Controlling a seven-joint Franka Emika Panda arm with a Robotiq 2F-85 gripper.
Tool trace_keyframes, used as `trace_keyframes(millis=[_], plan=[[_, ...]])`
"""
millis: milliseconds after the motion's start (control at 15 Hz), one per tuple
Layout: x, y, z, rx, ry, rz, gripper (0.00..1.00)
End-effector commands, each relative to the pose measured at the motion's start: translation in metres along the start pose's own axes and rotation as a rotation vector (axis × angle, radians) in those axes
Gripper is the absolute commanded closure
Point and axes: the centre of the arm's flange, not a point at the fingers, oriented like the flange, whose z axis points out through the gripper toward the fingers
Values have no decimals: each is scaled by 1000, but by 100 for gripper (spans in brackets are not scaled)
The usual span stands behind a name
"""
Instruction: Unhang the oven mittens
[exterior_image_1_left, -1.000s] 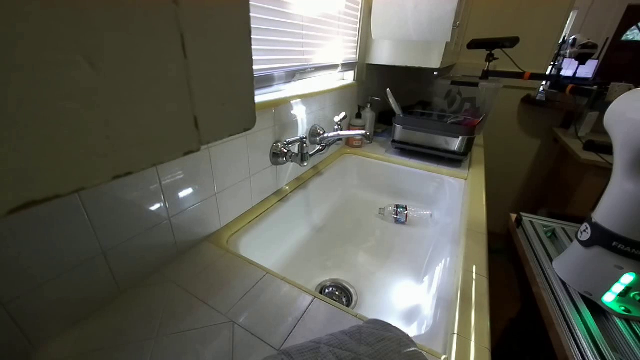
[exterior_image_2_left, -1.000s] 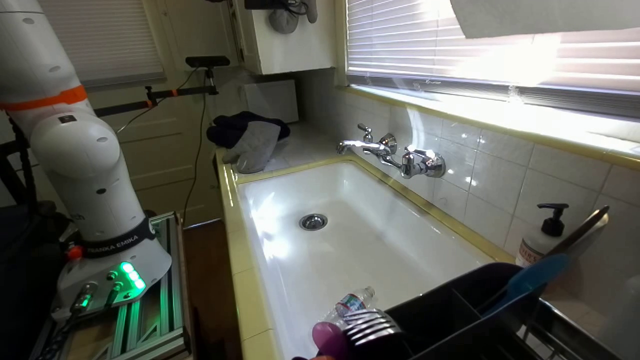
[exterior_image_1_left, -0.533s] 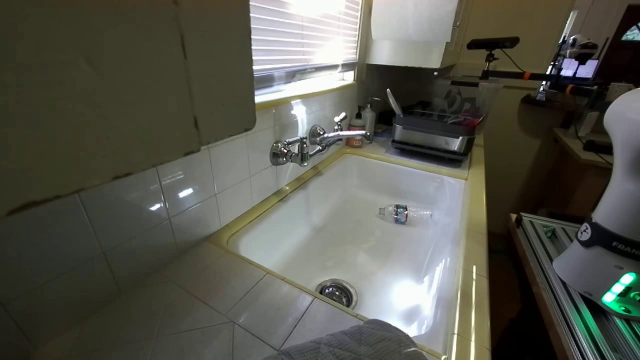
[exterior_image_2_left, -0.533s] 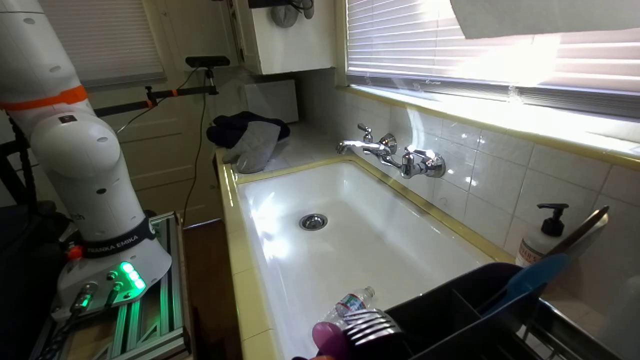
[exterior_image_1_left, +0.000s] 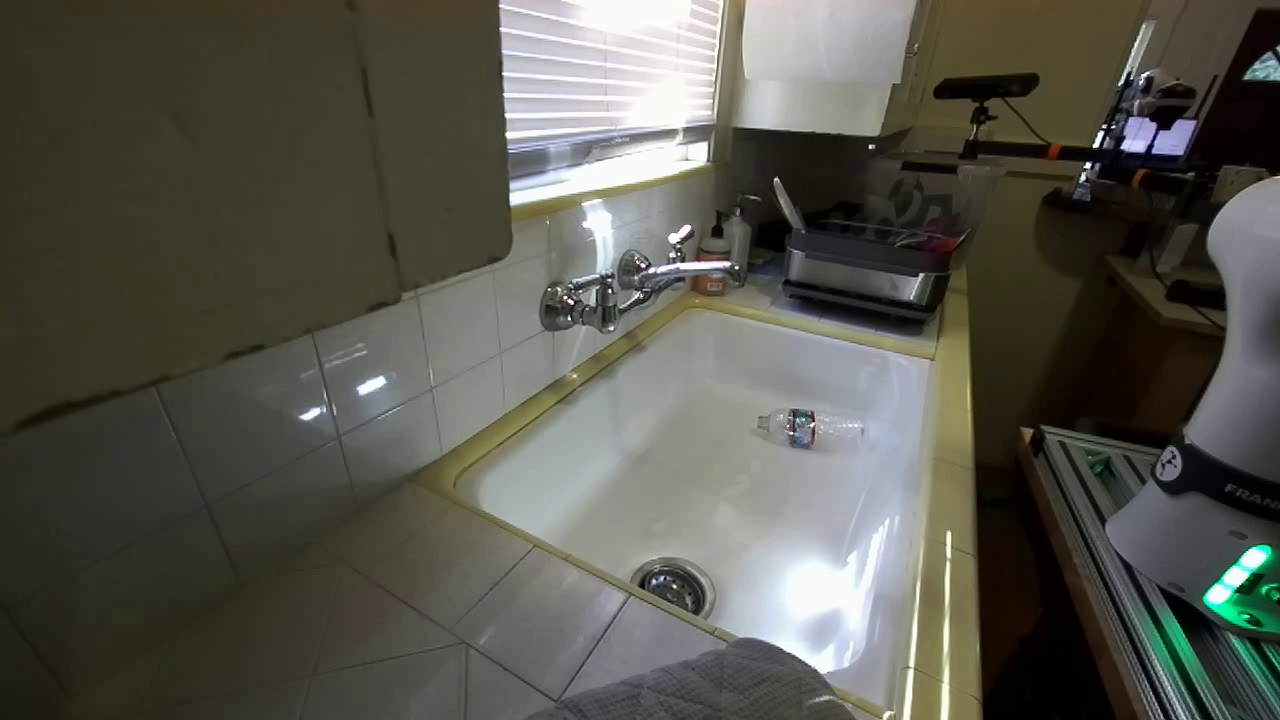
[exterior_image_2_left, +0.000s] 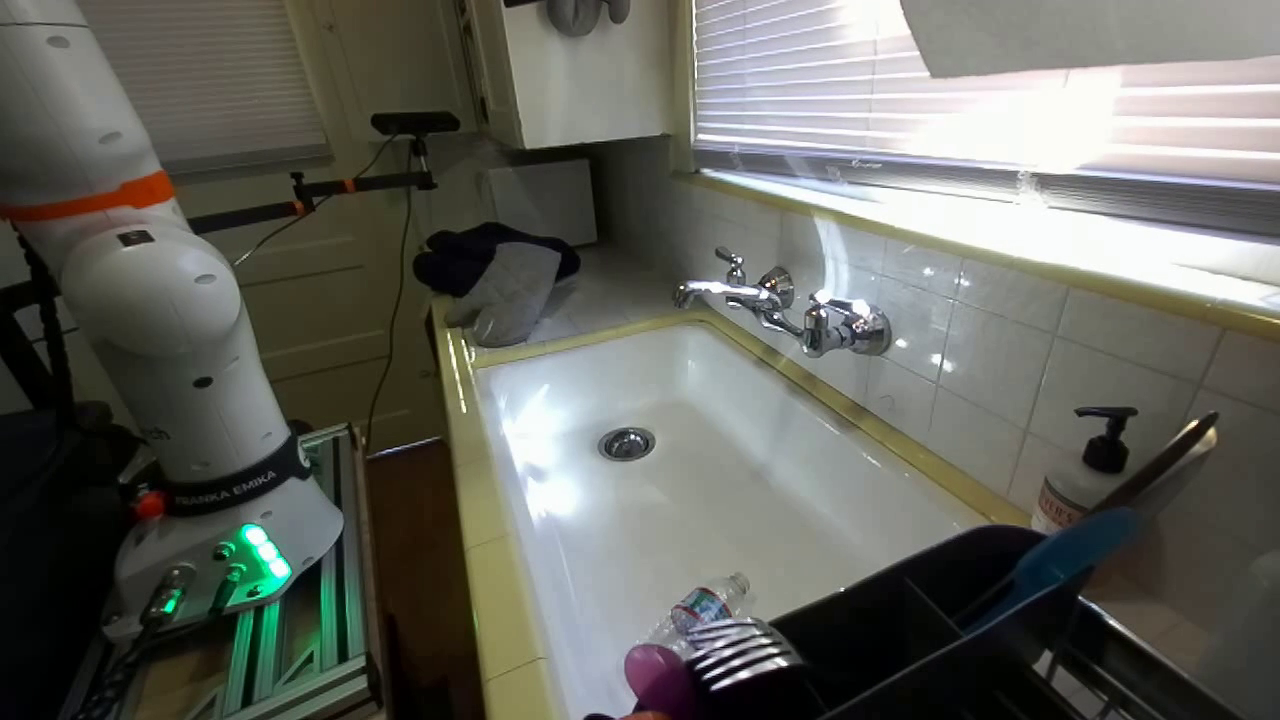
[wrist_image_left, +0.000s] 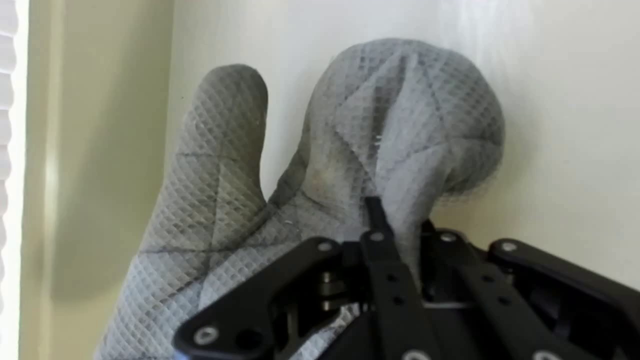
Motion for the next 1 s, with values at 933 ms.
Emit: trace_keyframes(millis=[933], plan=[[5, 10, -64, 86, -328, 178, 97]])
